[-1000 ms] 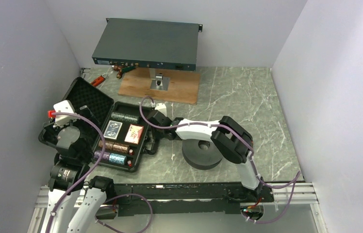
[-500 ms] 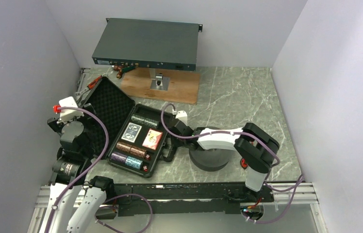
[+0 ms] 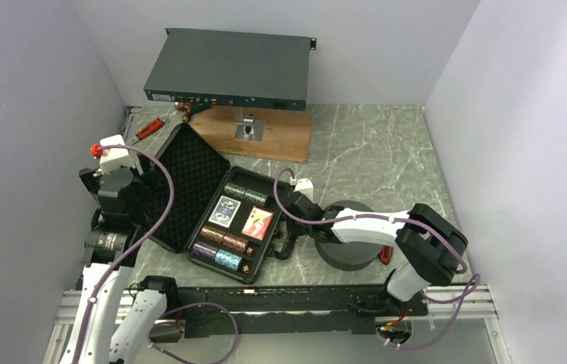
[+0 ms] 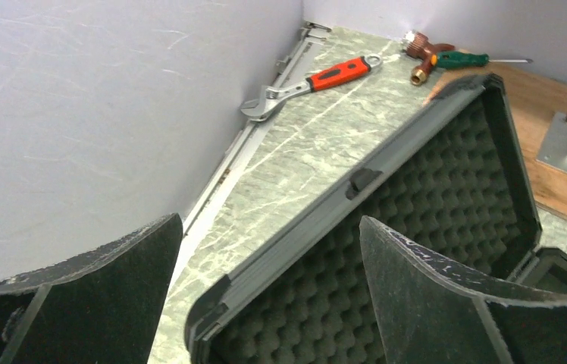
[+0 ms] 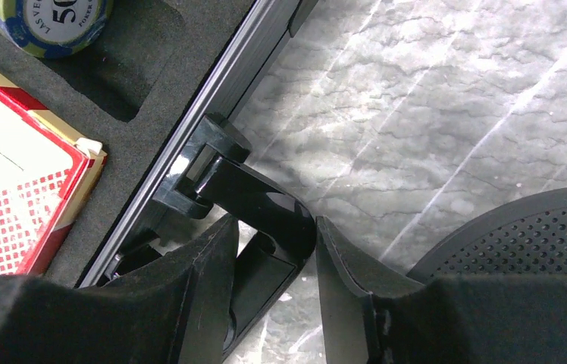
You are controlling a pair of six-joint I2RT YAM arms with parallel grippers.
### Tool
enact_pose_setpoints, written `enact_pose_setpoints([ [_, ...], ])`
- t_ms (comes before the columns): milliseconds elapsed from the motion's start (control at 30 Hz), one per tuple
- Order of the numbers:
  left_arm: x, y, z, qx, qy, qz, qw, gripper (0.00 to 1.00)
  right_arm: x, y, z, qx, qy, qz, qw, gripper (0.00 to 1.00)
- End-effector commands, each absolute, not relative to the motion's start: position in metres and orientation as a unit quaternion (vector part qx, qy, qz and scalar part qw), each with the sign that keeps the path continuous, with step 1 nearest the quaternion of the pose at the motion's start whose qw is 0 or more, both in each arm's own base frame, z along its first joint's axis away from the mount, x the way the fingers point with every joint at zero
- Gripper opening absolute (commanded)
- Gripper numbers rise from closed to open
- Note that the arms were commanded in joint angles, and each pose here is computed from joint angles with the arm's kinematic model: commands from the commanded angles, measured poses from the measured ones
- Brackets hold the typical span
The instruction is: Pack up texas hold em set
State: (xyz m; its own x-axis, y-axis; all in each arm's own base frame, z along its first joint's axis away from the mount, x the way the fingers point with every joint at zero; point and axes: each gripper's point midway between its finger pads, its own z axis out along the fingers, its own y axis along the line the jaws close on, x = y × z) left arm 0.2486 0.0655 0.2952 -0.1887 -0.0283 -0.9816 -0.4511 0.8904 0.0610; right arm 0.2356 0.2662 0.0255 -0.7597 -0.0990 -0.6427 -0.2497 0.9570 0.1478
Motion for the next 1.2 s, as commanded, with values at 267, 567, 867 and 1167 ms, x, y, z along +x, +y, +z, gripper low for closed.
enact_pose_setpoints([
  [267,0.274,0.097,0.305,-0.244,0.76,0.101,0.593,0.92,0.206,0.209,0.002,-0.116,0.956,0.031,0.266,0.52],
  [567,0.306,0.126,0.265,-0.332,0.769,-0.031,0.545,0.76,0.205,0.228,0.004,-0.116,0.958,0.07,0.254,0.57],
  [867,0.322,0.138,0.21,-0.38,0.784,-0.125,0.474,0.6,0.206,0.237,0.007,-0.116,0.955,0.091,0.258,0.61],
  [1167,0.322,0.13,0.189,-0.367,0.801,-0.143,0.45,0.29,0.207,0.247,0.027,-0.122,0.947,0.122,0.27,0.65],
])
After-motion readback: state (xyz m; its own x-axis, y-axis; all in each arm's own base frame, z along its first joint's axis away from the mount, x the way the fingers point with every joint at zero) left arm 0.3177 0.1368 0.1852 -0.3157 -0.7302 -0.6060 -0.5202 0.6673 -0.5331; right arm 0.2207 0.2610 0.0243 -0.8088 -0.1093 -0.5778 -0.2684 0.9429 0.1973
